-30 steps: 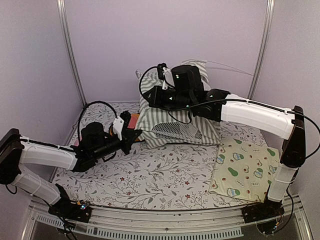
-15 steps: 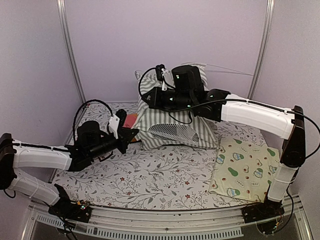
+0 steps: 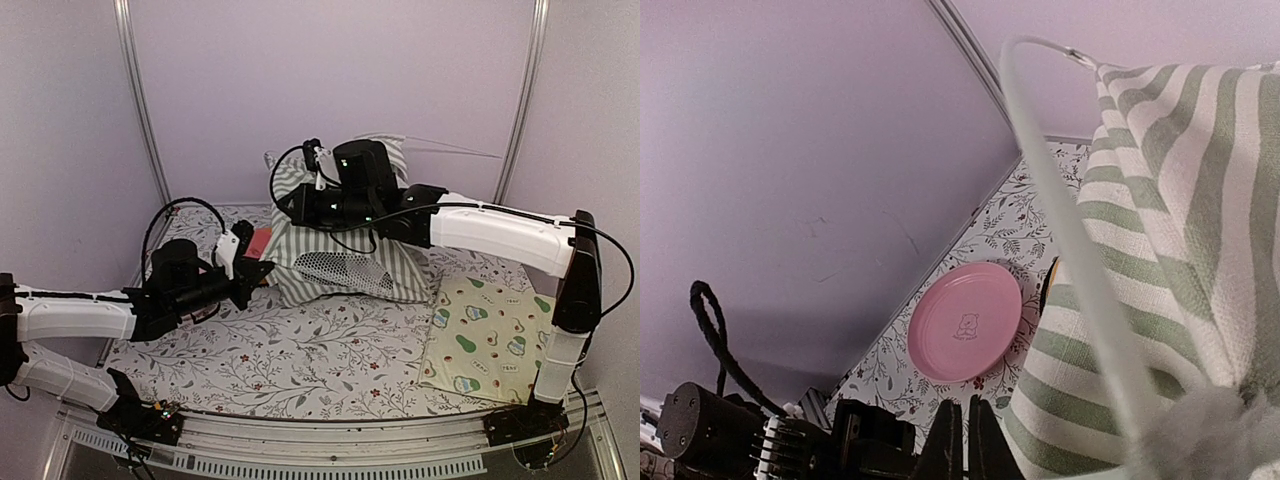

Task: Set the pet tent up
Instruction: Attach the tent pole to the pole socket of the pet tent.

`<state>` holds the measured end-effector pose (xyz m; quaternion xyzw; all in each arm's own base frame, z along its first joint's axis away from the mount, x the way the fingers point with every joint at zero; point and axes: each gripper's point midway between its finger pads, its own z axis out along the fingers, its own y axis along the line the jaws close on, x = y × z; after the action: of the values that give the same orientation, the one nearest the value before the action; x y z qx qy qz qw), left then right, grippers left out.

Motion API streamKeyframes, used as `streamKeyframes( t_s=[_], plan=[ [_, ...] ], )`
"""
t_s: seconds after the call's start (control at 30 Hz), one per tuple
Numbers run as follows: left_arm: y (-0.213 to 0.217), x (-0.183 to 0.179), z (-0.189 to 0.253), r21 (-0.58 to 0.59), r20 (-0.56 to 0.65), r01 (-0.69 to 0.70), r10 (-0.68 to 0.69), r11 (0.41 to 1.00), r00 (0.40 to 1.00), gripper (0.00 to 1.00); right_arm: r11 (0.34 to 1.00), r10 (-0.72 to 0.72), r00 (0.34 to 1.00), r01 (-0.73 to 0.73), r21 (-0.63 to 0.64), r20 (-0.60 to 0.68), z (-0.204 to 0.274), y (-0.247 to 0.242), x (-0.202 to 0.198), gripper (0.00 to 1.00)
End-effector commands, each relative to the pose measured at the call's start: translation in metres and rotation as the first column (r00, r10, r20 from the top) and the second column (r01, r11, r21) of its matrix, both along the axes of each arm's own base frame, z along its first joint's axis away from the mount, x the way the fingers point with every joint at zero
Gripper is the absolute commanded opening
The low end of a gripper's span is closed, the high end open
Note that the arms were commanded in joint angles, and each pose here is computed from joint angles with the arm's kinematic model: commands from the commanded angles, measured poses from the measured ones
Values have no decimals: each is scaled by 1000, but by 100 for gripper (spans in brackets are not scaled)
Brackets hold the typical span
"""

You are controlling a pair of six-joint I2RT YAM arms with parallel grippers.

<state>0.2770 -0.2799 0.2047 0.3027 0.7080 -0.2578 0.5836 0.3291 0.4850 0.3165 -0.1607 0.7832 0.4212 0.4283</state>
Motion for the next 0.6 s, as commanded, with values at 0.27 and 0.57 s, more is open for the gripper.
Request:
streamKeyframes(
  t_s=[0.27,0.57],
  plan=[
    [-12,4,29,-33,41,36,-34,999,999,0,994,-70,994,76,-72,82,-6,-15,27,0],
    [-3,8,45,-85,45,-17,21,996,999,21,993,1,1000,2,-122,24,-31,5,10,0]
  ],
)
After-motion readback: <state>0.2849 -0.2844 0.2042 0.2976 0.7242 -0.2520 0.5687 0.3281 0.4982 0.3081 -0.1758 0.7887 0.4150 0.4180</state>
